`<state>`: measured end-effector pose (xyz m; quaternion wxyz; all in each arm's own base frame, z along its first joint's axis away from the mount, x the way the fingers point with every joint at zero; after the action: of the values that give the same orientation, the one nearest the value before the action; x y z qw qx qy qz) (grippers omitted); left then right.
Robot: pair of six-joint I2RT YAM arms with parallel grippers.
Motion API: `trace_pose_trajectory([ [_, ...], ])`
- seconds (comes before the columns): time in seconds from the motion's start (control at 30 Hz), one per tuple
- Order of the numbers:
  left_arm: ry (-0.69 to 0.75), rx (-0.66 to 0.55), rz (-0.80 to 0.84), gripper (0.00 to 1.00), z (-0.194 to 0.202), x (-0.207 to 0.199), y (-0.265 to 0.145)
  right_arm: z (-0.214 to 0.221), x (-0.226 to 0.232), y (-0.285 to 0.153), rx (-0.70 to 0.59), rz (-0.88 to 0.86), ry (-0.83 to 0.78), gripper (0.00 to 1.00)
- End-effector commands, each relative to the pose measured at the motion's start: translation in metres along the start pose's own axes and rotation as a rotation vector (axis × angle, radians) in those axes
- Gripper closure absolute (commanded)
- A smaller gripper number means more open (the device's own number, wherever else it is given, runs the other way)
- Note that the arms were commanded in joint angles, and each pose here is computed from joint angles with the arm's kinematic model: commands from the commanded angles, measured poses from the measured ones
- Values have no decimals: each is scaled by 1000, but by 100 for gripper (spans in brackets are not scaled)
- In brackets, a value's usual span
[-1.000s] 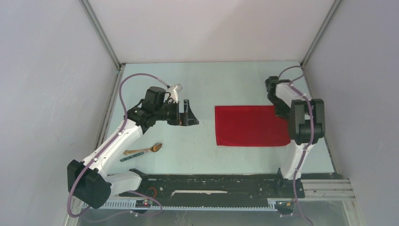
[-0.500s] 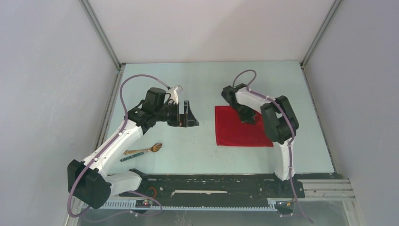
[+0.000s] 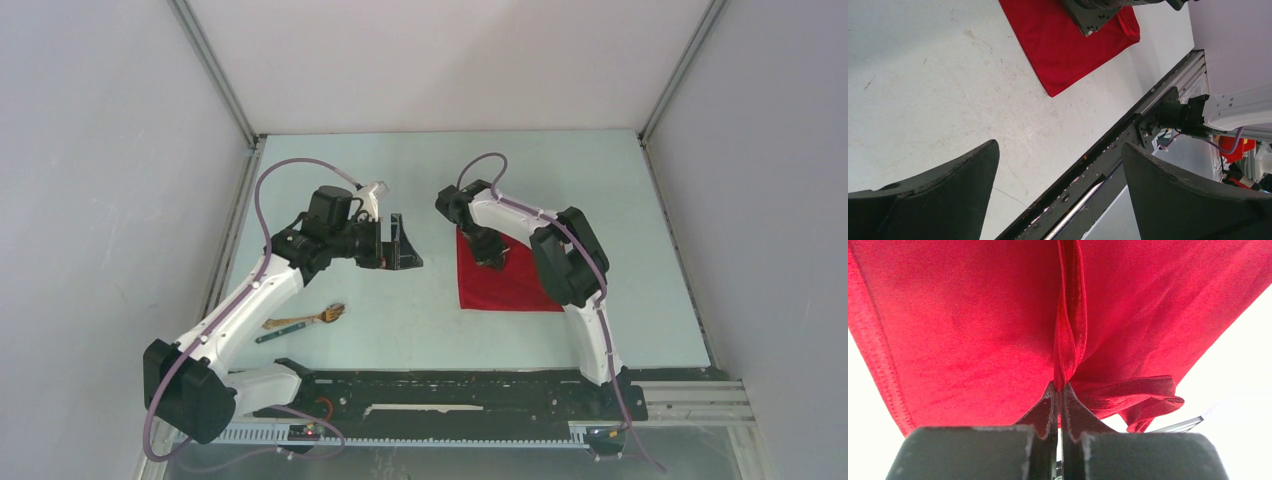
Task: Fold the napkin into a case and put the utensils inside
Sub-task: Fold the rectangle-folded napkin at the center of the board.
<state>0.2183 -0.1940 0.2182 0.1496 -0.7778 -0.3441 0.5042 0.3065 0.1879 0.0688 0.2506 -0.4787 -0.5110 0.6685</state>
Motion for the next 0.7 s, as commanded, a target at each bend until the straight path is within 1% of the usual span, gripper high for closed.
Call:
trace_pose_trajectory([
  [0.0,58,-45,12,0,-6,-3,-6,-10,13,-17,-46,-88,31,100],
  [0.1,59,-52,-2,0,-7,-1,-6,-13,19,-24,-79,-147,29,100],
  [0.2,60,-52,-3,0,-7,-1,-7,-15,23,-26,-85,-177,18,100],
  [0.53,54,-46,-1,0,-7,-1,-6,-25,35,-38,-127,-249,31,100],
  [0.67,53,-42,1,0,-7,-1,-5,-27,38,-37,-125,-262,30,100],
])
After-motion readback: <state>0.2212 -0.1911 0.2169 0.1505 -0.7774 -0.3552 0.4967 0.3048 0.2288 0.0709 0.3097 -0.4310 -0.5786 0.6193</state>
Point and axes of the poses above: each gripper's point midway between its finger pads, its own y axis out along the fingers, its own x axis along the line the jaws close on, z = x × y, the point moved 4 cm from there along -y, back along the fingers, and after that the axes turned 10 degrees about -y, right-handed, at the moved point
